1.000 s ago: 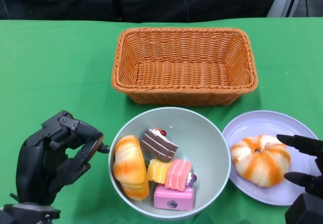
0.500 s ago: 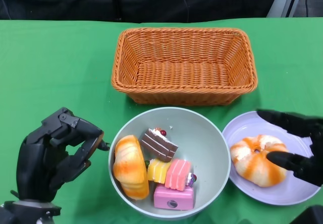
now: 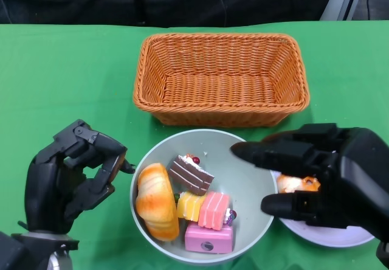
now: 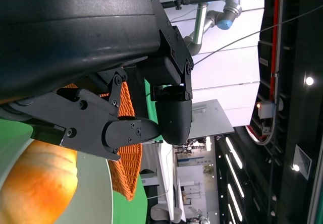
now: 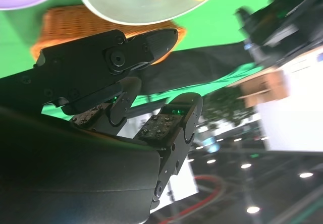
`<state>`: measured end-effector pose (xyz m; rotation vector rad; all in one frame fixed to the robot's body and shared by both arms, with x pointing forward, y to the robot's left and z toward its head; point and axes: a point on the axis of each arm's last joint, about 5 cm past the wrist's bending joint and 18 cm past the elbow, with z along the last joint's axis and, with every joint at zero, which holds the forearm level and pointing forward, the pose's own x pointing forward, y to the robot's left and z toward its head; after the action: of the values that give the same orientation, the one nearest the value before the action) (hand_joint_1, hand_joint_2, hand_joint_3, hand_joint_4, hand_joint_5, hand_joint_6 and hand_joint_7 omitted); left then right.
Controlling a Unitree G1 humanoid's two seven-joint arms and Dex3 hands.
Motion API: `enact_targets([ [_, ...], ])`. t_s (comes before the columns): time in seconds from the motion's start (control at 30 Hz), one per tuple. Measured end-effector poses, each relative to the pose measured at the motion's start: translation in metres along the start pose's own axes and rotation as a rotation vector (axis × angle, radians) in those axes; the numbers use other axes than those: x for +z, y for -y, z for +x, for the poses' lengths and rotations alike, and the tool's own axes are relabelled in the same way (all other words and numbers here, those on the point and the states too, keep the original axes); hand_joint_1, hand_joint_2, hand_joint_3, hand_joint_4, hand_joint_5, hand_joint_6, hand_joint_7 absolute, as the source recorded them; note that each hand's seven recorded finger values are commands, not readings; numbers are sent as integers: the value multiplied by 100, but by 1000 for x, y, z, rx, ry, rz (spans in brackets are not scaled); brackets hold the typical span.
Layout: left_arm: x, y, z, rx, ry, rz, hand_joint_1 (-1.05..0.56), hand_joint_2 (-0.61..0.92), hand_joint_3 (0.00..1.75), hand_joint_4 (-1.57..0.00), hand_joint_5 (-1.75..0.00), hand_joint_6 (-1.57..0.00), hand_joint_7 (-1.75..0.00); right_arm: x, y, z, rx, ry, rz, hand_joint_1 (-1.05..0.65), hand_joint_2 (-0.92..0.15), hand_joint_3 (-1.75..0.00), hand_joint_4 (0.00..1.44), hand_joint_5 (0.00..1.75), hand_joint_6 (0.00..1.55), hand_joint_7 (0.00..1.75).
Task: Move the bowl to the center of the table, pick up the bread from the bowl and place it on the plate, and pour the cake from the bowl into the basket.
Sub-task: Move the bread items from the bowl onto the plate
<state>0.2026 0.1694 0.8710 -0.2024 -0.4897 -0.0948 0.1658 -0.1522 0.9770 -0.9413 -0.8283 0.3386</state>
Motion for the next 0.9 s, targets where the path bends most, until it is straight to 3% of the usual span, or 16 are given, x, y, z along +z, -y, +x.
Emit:
enact_targets([
  [0.23, 2, 4, 3, -2, 15, -3, -12, 75, 67, -82, -143, -82, -124, 9, -13, 22, 65, 223, 6, -59, -86, -1, 88, 6, 79, 1],
  [0.37, 2, 5, 4, -8, 15, -1, -17, 80, 53, -81, -145, -82, -122, 7, -19, 34, 90, 303, 12, -60, -87, 0, 88, 4, 79, 1],
  [0.6, 1, 5, 4, -13, 12, -11, -23, 92, 25, -83, -142, -85, -117, 3, -28, 40, 126, 357, 37, -58, -82, 0, 89, 4, 80, 0],
  [0.9, 1, 6, 5, 7, -8, -1, -27, 92, 22, -83, -140, -86, -117, -7, -36, 45, 138, 424, 10, -57, -83, -1, 85, 1, 77, 0],
])
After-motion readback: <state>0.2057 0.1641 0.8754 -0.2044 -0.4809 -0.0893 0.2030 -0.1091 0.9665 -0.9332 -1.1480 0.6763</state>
